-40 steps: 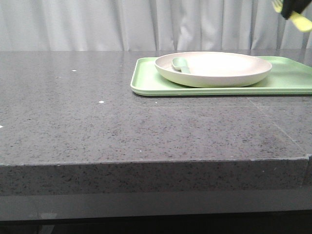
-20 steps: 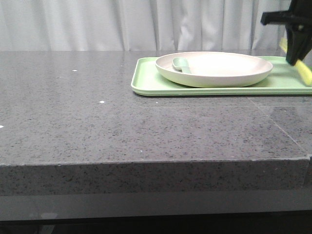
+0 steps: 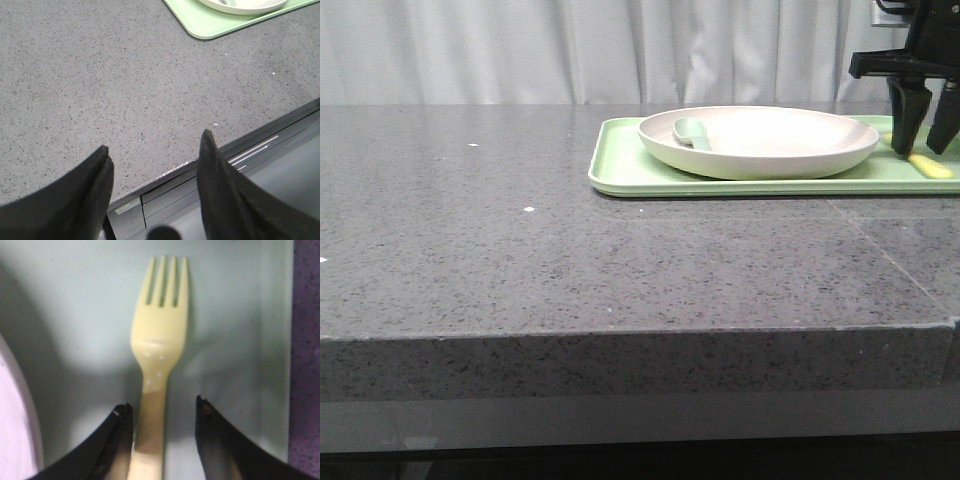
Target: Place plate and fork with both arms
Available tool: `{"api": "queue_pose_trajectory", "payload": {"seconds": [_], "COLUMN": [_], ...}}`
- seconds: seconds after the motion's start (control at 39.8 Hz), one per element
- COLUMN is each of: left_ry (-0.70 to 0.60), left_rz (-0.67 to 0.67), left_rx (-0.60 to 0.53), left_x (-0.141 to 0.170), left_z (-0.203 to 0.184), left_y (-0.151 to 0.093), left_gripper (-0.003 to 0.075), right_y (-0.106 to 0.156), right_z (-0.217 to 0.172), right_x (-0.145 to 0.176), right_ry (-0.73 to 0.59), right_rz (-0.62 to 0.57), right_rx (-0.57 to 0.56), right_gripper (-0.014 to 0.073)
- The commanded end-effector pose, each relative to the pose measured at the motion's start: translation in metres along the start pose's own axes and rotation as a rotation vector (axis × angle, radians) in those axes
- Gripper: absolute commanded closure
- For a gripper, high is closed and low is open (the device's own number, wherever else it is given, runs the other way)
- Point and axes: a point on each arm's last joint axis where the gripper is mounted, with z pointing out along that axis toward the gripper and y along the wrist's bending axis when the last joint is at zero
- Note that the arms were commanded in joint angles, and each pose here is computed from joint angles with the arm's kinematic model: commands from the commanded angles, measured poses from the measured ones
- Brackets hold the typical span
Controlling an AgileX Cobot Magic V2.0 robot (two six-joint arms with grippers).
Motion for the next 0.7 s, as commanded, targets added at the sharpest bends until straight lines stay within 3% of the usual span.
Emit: {"api": "queue_pose_trajectory", "payload": {"seconds": [0.0,0.38,0.68], "left_ry": [-0.077,-0.077,-0.077], "left_rz": [0.003,0.003,0.003], "left_rx": [0.008,0.008,0.008], "left_x": [-0.01,-0.01,-0.01], "left_z": [-0.004,-0.004,-0.004], "left_y": [-0.001,-0.001,-0.001], "left_gripper": [0.0343,0.0343,0.0343], "right_y": [-0.002,0.003,0.018], "right_z": [-0.044,-0.113,-0.189], "right_x": [0.004,0.02,0.069], "right_ry": [-0.044,-0.159,-0.325], "right_rz": [-0.021,-0.053,-0.139], "right_rx": [0.011,0.0,-0.027], "right_gripper": [0.0168,0.0169,0.0169]}}
